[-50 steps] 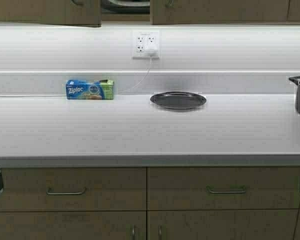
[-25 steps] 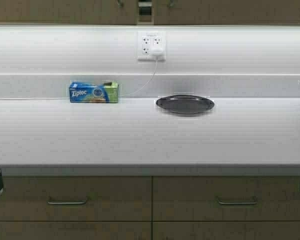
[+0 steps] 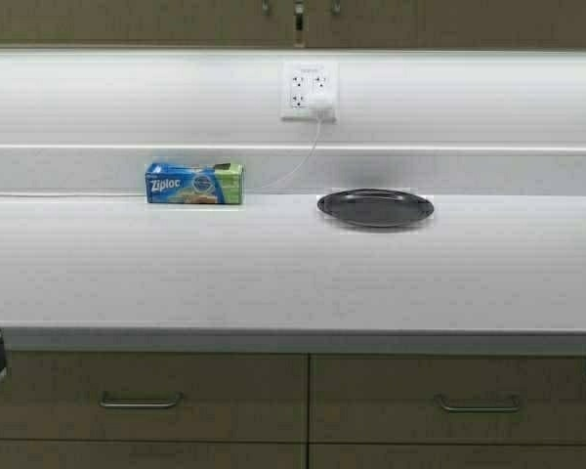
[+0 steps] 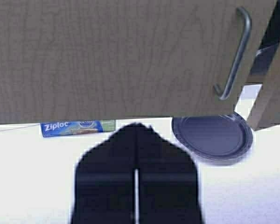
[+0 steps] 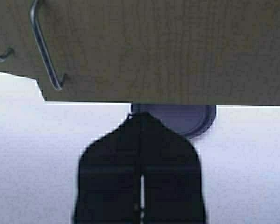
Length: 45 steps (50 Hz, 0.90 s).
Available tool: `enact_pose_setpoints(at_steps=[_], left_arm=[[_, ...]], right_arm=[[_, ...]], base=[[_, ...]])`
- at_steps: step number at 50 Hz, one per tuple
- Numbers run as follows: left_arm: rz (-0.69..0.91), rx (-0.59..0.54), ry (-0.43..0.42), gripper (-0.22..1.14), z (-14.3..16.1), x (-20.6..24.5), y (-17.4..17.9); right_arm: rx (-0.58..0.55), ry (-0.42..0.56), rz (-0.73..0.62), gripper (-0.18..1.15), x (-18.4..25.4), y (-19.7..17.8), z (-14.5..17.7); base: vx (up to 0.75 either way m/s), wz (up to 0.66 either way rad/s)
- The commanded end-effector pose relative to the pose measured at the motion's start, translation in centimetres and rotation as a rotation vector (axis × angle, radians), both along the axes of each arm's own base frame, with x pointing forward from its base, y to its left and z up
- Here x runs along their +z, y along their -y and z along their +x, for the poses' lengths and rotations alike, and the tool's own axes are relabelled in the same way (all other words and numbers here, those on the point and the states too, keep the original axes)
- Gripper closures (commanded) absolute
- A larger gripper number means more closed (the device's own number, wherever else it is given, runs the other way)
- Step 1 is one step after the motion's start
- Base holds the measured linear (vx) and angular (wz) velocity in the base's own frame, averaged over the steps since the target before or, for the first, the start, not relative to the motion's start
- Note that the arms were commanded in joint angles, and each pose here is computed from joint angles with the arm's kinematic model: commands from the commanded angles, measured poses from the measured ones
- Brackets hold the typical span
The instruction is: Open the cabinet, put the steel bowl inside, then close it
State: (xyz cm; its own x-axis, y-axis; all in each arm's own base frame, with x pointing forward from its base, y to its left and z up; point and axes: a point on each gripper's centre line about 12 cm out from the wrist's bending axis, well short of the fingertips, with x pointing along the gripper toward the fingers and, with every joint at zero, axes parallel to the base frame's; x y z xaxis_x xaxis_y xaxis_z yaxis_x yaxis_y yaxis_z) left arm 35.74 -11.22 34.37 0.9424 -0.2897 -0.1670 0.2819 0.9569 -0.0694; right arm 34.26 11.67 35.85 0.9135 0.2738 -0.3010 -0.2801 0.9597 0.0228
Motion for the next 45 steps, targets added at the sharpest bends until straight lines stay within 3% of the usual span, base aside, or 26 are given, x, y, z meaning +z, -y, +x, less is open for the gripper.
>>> enact_pose_setpoints(at_steps=[1, 45], left_arm=[[-0.012, 0.0, 0.033, 0.87, 0.09, 0.9, 0.12], [-0.007, 0.001, 0.025, 0.87, 0.45, 0.26, 0.21]], right_arm=[[0.005, 0.023, 0.01, 0.9, 0.71, -0.15, 0.14], [0.008, 0.018, 0.006, 0.9, 0.16, -0.31, 0.49]], base=[[0.02, 0.01], [0.01, 0.01]])
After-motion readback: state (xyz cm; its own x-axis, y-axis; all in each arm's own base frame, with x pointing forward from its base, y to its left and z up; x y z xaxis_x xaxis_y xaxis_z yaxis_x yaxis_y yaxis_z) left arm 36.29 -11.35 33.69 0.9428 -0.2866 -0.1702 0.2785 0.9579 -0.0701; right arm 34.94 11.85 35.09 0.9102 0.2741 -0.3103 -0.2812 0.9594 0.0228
